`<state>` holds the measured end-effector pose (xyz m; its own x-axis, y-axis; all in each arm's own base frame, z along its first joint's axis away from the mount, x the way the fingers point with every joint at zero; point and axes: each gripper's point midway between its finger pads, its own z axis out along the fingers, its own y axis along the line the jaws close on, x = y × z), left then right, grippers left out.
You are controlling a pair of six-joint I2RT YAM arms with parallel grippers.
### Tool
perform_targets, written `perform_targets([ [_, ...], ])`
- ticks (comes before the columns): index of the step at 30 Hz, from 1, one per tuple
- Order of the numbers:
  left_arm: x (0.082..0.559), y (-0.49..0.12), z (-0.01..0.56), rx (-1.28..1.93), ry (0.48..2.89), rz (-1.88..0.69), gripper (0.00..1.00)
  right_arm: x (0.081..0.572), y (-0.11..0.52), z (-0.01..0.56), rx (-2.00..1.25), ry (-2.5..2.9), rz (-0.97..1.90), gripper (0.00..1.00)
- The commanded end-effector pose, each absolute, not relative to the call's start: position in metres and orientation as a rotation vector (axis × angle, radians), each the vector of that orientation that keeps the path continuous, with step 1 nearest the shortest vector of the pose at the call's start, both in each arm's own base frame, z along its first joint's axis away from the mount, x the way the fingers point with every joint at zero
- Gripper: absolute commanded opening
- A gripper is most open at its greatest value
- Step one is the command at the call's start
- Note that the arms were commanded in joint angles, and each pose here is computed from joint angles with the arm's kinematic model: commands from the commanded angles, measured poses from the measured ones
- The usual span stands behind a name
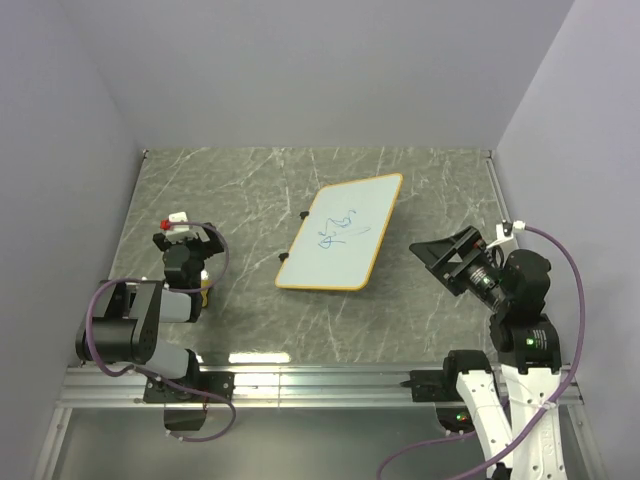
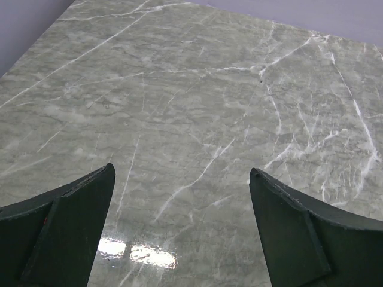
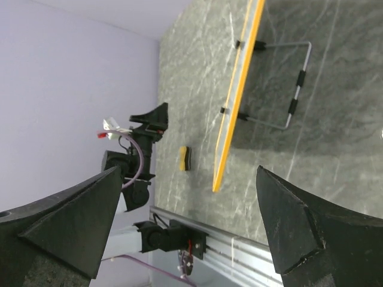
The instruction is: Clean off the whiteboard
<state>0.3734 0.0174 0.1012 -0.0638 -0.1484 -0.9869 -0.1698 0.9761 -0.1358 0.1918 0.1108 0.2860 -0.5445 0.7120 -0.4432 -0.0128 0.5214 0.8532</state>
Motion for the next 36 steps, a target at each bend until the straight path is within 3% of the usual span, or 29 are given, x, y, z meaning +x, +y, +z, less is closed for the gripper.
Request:
perform_targets([
  [1,0.382,0.016,0.125,-0.225,1.559,0.001,1.00,0.187,0.109,0.289,0.582,1.954,1.055,1.00],
  [3,0.383,0.015,0.132,-0.205,1.541,0.005,1.00,0.187,0.107,0.275,0.660,2.024,1.042,1.00],
  [6,0.392,-0.015,0.146,-0.056,1.715,-0.089,0.99,0.185,0.107,0.256,0.708,2.136,1.018,1.00],
  [7,0.410,-0.017,0.193,-0.067,1.715,-0.105,0.99,0.185,0.107,0.255,0.701,2.152,1.005,1.00],
  [8,0.399,-0.012,0.178,-0.144,1.849,-0.100,0.99,0.184,0.106,0.252,0.698,2.176,0.990,1.00],
  [10,0.406,0.003,0.225,-0.515,1.773,-0.168,0.99,0.185,0.106,0.251,0.683,2.171,0.984,1.00],
  [12,0.389,0.017,0.227,-0.620,1.873,-0.102,0.99,0.188,0.107,0.256,0.651,2.121,1.010,1.00],
  [18,0.351,-0.002,0.420,-0.489,1.414,-0.227,0.99,0.185,0.116,0.267,0.648,2.031,1.119,1.00],
  [20,0.345,0.013,0.392,-0.690,1.393,-0.252,0.99,0.182,0.118,0.266,0.646,2.021,1.141,1.00],
  [21,0.350,0.008,0.366,-0.840,1.406,-0.393,0.99,0.182,0.119,0.261,0.654,2.023,1.148,1.00],
  [22,0.356,-0.003,0.331,-0.779,1.536,-0.443,0.99,0.182,0.120,0.261,0.668,2.015,1.168,1.00],
  [25,0.350,0.010,0.282,-0.844,1.755,-0.273,0.75,0.178,0.123,0.265,0.646,1.992,1.198,1.00],
  [26,0.349,0.016,0.265,-0.871,1.814,-0.190,0.73,0.174,0.122,0.263,0.649,2.006,1.190,1.00],
  [28,0.340,0.032,0.252,-0.885,1.921,-0.019,0.76,0.171,0.121,0.264,0.637,2.007,1.168,1.00],
  [30,0.322,0.031,0.201,-0.860,2.204,0.116,0.87,0.169,0.119,0.262,0.619,2.012,1.141,1.00],
  [31,0.315,0.031,0.188,-0.865,2.273,0.150,0.80,0.167,0.119,0.261,0.614,2.014,1.139,1.00],
  [33,0.290,0.025,0.158,-0.865,2.422,0.192,0.75,0.164,0.120,0.260,0.601,2.027,1.142,1.00],
  [36,0.271,0.010,0.142,-0.765,2.459,0.111,0.81,0.161,0.123,0.259,0.572,2.051,1.156,1.00],
])
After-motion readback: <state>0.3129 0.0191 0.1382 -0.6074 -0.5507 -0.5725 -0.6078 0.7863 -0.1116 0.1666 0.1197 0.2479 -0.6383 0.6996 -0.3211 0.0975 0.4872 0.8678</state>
